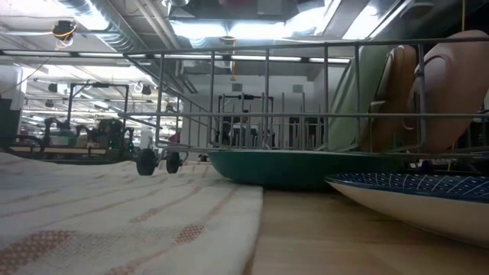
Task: Sort dishes
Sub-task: Put the pink plate in the dish rack
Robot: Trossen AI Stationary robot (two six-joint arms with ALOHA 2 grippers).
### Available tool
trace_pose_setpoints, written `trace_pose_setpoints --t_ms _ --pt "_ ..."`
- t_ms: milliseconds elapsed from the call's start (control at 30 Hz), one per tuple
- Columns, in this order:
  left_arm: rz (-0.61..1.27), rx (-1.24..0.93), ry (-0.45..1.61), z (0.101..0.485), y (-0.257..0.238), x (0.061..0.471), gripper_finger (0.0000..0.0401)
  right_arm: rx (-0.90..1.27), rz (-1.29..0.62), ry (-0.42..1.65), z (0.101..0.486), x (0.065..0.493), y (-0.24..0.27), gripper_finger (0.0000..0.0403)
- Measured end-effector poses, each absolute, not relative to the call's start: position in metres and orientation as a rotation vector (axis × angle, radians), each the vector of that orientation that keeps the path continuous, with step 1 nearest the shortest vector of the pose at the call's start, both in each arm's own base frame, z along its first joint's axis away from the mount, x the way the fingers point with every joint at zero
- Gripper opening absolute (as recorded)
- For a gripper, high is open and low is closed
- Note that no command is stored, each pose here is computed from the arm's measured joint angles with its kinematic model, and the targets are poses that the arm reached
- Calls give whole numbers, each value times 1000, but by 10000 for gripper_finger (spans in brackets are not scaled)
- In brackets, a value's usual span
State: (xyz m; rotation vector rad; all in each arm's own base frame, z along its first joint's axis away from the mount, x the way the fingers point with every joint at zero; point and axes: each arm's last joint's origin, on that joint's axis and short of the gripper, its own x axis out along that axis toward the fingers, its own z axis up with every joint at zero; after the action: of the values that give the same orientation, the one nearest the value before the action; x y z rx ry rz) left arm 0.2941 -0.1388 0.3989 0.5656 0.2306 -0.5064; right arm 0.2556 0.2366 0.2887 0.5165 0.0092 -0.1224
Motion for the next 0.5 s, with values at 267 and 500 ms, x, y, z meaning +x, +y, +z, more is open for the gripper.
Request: trace_pose_setpoints --t_ms 267,500 --pt "-252 718 378 389 -162 273 143 556 -177 -43 305 259 218 32" --pt "-214 592 478 381 -168 263 143 524 -303 -124 334 250 192 31"
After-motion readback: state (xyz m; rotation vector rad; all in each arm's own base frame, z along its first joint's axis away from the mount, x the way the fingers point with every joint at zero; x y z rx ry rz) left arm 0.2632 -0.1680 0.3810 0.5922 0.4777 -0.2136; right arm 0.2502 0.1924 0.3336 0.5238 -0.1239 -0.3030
